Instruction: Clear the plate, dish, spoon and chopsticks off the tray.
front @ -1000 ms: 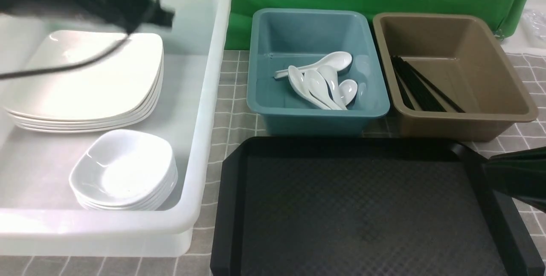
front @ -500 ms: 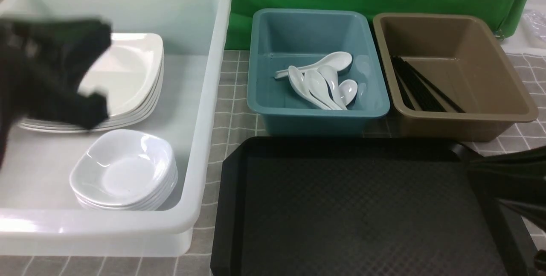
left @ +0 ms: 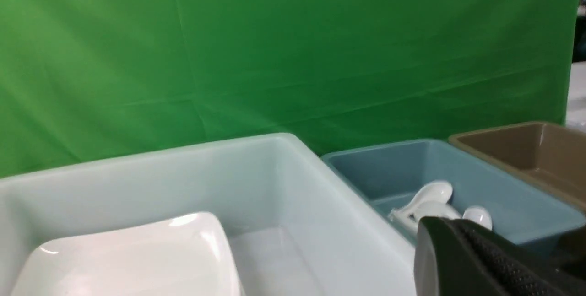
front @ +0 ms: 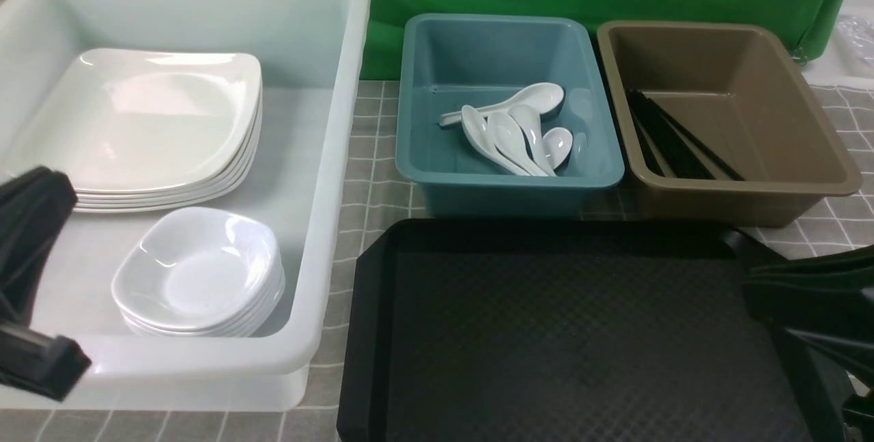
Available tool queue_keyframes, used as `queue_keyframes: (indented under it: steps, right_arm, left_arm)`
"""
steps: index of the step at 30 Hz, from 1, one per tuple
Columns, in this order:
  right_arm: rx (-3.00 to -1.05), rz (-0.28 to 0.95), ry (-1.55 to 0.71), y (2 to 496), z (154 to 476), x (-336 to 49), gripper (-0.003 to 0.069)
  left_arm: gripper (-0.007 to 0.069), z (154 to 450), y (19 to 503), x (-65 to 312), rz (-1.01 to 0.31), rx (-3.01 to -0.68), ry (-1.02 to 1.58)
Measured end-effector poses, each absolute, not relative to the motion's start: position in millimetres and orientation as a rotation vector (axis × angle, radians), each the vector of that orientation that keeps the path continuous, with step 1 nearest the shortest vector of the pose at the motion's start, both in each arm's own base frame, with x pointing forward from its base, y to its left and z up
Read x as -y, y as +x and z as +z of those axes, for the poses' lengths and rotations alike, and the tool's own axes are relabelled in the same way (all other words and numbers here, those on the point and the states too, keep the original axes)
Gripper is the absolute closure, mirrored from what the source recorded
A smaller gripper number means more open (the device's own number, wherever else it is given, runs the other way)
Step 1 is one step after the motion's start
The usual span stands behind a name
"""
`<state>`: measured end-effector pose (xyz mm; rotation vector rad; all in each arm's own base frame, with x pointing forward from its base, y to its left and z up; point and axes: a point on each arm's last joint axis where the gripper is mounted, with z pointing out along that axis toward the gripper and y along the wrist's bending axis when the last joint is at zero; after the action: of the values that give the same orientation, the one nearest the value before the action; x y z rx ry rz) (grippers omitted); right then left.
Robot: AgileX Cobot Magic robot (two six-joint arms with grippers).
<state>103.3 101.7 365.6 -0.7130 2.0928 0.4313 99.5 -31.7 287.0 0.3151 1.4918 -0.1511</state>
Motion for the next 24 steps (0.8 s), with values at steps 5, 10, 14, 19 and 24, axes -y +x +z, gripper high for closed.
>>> queue_keyframes:
  steps: [5,10,14,19,24]
  right_arm:
    - [-2.092,0.432,-0.713,103,366,-102,0.058]
    - [-2.092,0.432,-0.713,103,366,-102,0.0568]
    - [-2.092,0.432,-0.713,103,366,-102,0.0566]
    - [-2.076,0.379,-0.686,106,368,-94,0.0554]
    - [-2.015,0.314,-0.58,105,372,-72,0.0587]
  left_arm:
    - [0.0617,275,99,33,-0.076,-1.504,0.416]
    - [0.0617,262,98,34,-0.03,-1.531,0.492]
    - [0.0617,249,98,34,-0.024,-1.572,0.516]
    - [0.0617,244,97,34,-0.025,-1.596,0.527]
    - [0.0617,242,97,34,-0.027,-1.612,0.535]
